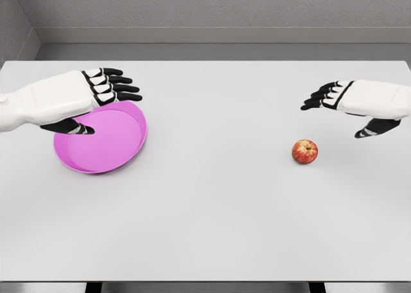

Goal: Put the apple on the plate with both arms

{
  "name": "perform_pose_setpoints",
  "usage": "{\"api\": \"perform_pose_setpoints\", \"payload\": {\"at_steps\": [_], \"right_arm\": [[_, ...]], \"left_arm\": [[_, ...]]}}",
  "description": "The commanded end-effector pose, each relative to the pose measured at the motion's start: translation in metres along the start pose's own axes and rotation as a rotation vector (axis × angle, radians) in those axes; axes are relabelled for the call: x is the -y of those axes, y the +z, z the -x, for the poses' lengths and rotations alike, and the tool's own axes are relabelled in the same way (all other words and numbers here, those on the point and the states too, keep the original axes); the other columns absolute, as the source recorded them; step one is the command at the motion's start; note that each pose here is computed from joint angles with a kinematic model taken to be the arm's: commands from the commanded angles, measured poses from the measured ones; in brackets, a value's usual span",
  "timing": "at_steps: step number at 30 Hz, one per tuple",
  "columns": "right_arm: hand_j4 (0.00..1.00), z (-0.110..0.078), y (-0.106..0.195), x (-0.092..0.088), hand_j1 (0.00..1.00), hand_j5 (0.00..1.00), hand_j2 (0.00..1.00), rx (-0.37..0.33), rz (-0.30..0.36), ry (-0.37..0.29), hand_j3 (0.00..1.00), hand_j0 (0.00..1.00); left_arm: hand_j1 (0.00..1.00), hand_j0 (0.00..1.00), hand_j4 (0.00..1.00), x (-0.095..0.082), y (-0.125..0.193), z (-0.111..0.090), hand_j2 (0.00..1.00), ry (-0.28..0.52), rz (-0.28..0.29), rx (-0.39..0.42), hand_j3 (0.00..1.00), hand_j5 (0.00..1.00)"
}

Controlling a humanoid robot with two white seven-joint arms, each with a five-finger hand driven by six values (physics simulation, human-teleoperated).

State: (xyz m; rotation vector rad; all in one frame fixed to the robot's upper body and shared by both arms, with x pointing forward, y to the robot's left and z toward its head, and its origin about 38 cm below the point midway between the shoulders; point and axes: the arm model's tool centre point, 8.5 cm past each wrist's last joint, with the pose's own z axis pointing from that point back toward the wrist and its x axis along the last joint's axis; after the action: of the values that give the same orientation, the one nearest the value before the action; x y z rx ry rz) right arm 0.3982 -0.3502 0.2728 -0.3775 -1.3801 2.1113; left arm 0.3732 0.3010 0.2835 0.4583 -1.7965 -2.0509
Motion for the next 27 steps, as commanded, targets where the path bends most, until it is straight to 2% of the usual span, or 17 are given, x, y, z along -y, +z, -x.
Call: {"api": "perform_pose_setpoints", "payload": {"at_steps": [1,3,6,11,13,14,16,17,19,21,23,24,27], "right_arm": [[1.00,-0.001,-0.001,0.001,1.00,1.00,1.00,0.004,0.003,-0.002,1.00,1.00],[1.00,-0.001,-0.001,0.002,1.00,1.00,1.00,0.004,0.004,0.000,1.00,1.00],[1.00,-0.005,0.000,0.013,1.00,1.00,1.00,0.010,0.020,0.029,1.00,1.00],[1.00,-0.011,-0.003,0.009,1.00,1.00,1.00,0.034,0.016,0.021,1.00,1.00],[1.00,-0.010,-0.004,-0.004,1.00,1.00,1.00,0.069,0.039,-0.083,1.00,1.00],[1.00,-0.011,-0.005,-0.005,1.00,1.00,1.00,0.081,0.051,-0.105,1.00,1.00],[1.00,-0.007,-0.007,-0.016,1.00,1.00,1.00,0.107,0.067,-0.204,1.00,1.00],[1.00,-0.005,-0.008,-0.022,1.00,1.00,1.00,0.106,0.060,-0.230,1.00,1.00],[1.00,0.003,-0.005,-0.028,1.00,1.00,1.00,0.082,0.056,-0.252,1.00,1.00],[1.00,0.000,-0.011,-0.039,1.00,1.00,1.00,0.094,0.025,-0.271,1.00,1.00],[1.00,0.004,-0.015,-0.046,1.00,1.00,1.00,0.088,0.020,-0.293,1.00,1.00],[1.00,0.009,-0.016,-0.049,1.00,1.00,1.00,0.067,0.021,-0.312,1.00,1.00],[1.00,0.017,-0.032,-0.071,1.00,1.00,1.00,0.043,-0.006,-0.376,1.00,1.00]], "left_arm": [[1.00,1.00,1.00,0.000,0.000,0.000,1.00,0.004,0.006,-0.001,1.00,1.00],[1.00,1.00,1.00,0.002,0.000,0.000,1.00,0.007,0.006,0.000,1.00,1.00],[1.00,1.00,1.00,0.001,0.000,0.000,1.00,0.006,0.008,-0.001,1.00,1.00],[1.00,1.00,1.00,0.001,0.001,0.000,1.00,0.004,0.017,-0.002,1.00,1.00],[1.00,1.00,1.00,0.003,0.000,0.001,1.00,-0.001,0.061,-0.002,1.00,1.00],[1.00,1.00,1.00,0.004,0.000,0.001,1.00,-0.001,0.070,-0.002,1.00,1.00],[1.00,1.00,1.00,0.002,0.001,0.001,1.00,-0.004,0.069,-0.004,1.00,1.00],[1.00,1.00,1.00,0.001,0.001,0.002,1.00,-0.006,0.068,-0.005,1.00,1.00],[1.00,1.00,1.00,0.001,0.001,0.002,1.00,-0.006,0.069,-0.006,1.00,1.00],[1.00,1.00,1.00,0.001,0.001,0.002,1.00,-0.007,0.072,-0.007,1.00,1.00],[1.00,1.00,1.00,0.001,0.001,0.002,1.00,-0.007,0.072,-0.007,1.00,1.00],[1.00,1.00,1.00,0.001,0.001,0.002,1.00,-0.007,0.072,-0.007,1.00,1.00],[1.00,1.00,1.00,0.001,0.002,0.002,1.00,-0.008,0.072,-0.009,1.00,1.00]]}}
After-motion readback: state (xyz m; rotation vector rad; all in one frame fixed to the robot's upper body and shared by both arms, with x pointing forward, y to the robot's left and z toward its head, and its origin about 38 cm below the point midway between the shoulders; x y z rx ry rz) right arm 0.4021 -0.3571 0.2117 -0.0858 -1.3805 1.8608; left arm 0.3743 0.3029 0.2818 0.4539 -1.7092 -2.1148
